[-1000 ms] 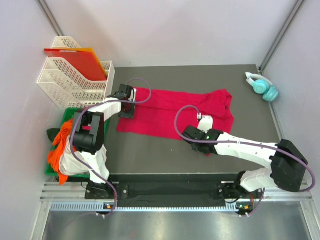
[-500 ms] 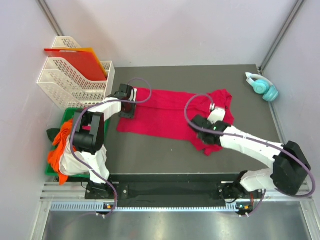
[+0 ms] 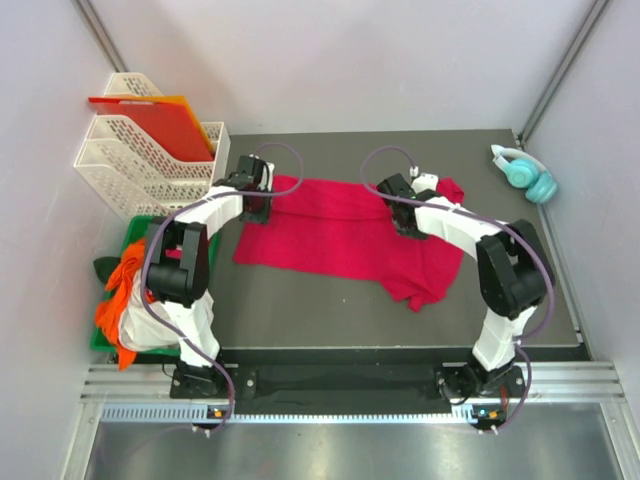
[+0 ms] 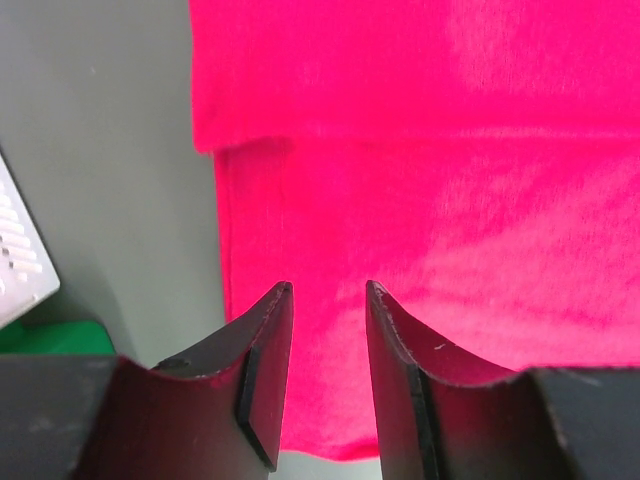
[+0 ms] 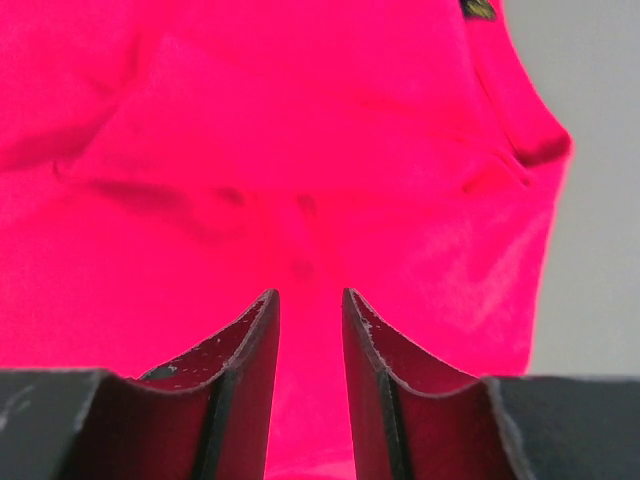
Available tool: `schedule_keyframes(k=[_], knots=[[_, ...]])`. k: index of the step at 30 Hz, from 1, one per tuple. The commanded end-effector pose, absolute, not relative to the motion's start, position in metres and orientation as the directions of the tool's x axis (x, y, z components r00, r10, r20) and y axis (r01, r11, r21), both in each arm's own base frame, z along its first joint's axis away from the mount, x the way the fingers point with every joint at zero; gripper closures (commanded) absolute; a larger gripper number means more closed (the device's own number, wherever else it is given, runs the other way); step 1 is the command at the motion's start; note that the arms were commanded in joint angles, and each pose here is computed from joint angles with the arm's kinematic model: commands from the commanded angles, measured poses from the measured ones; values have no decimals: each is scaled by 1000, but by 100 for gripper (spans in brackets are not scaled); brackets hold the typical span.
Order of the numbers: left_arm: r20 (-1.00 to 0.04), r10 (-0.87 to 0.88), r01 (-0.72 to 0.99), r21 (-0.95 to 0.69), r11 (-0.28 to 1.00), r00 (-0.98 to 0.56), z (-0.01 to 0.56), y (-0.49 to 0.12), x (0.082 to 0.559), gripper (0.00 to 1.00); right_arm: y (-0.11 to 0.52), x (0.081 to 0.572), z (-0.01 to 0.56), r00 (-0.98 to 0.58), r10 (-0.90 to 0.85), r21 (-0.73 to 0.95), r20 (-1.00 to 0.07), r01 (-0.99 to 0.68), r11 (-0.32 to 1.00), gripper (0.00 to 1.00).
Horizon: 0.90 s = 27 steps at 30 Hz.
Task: Fold and stack the t-shirts
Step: Fold the tshirt
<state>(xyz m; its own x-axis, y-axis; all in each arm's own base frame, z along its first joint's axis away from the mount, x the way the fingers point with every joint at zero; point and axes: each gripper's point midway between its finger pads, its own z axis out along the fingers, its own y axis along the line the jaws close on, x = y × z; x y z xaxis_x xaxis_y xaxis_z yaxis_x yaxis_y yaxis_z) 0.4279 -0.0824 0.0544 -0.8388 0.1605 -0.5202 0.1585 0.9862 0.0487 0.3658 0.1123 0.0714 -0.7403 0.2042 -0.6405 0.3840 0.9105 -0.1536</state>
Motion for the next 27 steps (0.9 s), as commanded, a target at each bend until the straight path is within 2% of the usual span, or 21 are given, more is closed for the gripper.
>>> schedule_keyframes(k=[1,18,27], knots=[[-509,170,163,57,985,-844,50,-84,438,60,113,401,70,-741,210,-133,-638,374,918,69],[-391,187,176,64,982,-901,-2,-83,429,62,107,457,35,-804,227,-151,-549,363,920,70],[-378,186,173,69,982,-907,-7,-82,432,62,116,486,16,-842,226,-138,-490,331,934,70]])
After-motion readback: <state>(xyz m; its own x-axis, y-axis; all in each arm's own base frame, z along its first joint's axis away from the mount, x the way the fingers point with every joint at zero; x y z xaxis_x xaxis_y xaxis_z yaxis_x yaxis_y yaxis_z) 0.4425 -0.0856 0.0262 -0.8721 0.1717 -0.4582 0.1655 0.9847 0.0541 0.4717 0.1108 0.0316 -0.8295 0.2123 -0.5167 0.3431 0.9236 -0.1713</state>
